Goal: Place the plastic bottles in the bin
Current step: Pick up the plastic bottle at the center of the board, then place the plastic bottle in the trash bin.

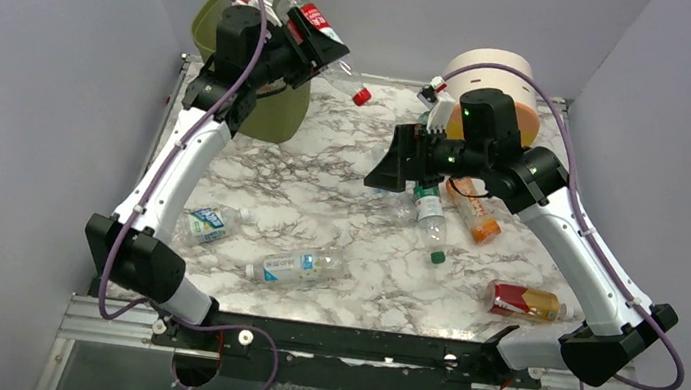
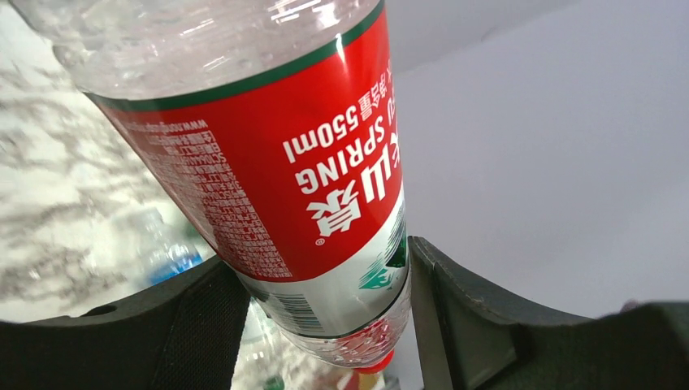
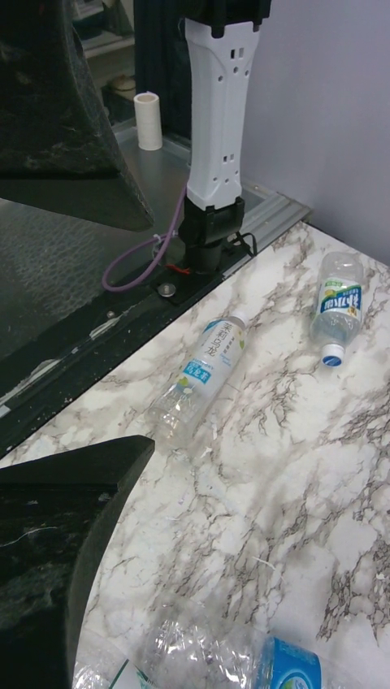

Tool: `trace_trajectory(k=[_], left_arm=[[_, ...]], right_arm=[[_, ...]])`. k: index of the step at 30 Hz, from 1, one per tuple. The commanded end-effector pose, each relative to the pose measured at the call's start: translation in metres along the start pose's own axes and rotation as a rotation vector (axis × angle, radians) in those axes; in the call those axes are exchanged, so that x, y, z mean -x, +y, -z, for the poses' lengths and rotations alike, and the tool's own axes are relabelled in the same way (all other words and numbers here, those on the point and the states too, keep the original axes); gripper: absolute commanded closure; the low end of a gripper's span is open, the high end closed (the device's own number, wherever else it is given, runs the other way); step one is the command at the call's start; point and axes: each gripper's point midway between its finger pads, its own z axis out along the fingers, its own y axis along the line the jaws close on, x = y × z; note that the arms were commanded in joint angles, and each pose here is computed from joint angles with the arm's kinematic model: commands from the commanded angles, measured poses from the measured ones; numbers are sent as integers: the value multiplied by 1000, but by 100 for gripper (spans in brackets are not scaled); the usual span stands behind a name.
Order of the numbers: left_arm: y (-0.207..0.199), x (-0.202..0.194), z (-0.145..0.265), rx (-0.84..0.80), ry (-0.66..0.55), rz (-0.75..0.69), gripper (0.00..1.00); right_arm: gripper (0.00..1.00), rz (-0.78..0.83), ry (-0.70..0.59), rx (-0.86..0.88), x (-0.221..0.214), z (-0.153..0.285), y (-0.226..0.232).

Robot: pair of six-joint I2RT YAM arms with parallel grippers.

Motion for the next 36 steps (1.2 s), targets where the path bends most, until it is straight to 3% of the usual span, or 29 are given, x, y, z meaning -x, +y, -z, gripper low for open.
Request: trace_trajectory(k=[1, 9, 19, 26, 36], left_arm=[[-12, 52, 1, -47, -82, -49, 31], [-21, 139, 6, -91, -230, -81, 31], [26, 217, 16, -3, -400, -142, 31], [62, 250, 20, 74, -509, -160, 30], [106, 258, -3, 147, -488, -166, 30]], right_arm=[[0, -7, 7, -3, -4, 2, 1], [1, -22, 8, -6, -8, 5, 1], [0, -30, 15, -10, -12, 6, 0], [1, -38, 31, -12, -19, 4, -3], [1, -35, 29, -28, -20, 6, -6]])
